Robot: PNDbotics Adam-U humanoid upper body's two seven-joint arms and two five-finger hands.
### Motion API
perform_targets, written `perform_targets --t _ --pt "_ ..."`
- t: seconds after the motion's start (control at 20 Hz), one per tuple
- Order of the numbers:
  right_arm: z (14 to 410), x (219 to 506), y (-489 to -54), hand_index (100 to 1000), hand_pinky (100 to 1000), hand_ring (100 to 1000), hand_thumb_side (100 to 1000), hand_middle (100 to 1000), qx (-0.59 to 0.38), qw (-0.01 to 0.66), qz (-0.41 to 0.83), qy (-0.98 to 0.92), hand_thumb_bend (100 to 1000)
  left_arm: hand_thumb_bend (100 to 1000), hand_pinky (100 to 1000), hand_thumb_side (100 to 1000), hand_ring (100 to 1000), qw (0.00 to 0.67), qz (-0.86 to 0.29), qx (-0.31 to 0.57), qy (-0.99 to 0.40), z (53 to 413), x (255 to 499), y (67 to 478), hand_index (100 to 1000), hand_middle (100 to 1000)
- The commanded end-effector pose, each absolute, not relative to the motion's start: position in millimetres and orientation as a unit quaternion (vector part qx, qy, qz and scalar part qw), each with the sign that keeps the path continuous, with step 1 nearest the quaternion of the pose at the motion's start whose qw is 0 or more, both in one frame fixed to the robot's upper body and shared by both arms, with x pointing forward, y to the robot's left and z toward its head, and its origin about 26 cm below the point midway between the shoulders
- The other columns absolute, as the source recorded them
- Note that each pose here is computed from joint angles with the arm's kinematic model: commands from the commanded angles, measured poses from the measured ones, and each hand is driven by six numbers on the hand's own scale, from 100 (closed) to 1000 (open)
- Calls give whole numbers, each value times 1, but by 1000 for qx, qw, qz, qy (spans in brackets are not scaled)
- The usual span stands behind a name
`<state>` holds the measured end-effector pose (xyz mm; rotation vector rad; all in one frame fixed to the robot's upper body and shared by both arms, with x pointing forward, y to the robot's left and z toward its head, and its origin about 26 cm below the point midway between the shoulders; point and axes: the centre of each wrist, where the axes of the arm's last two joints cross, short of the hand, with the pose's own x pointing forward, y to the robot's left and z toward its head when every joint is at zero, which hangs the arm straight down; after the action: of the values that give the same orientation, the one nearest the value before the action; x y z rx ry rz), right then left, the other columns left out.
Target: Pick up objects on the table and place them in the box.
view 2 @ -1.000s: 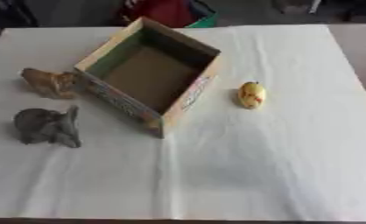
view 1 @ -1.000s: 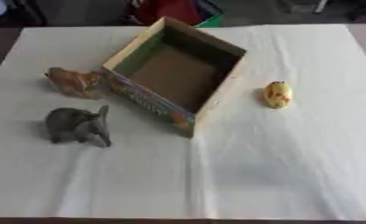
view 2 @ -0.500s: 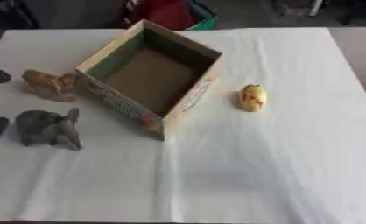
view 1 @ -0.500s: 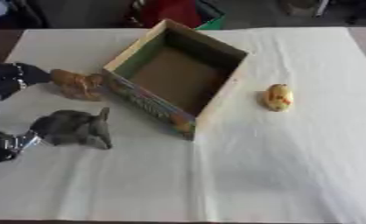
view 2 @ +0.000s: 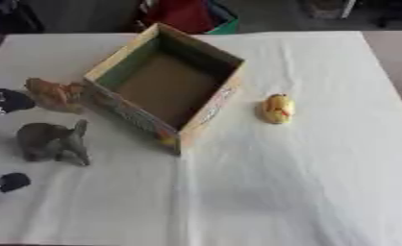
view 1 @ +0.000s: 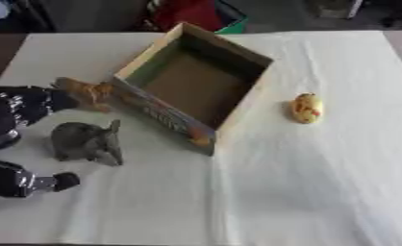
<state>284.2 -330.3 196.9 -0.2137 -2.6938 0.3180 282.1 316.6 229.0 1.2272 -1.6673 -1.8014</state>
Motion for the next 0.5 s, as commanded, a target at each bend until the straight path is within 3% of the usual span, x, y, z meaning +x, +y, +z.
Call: perform_targets --t 0.05,0.5 --pt "206 282 -330 845 706 1000 934 628 -75 197 126 -969 100 735 689 1000 870 186 -662 444 -574 242 281 315 966 845" --pt "204 282 -329 842 706 1000 939 624 -72 203 129 -968 100 763 759 1000 943 208 -685 428 -552 257 290 315 1000 916"
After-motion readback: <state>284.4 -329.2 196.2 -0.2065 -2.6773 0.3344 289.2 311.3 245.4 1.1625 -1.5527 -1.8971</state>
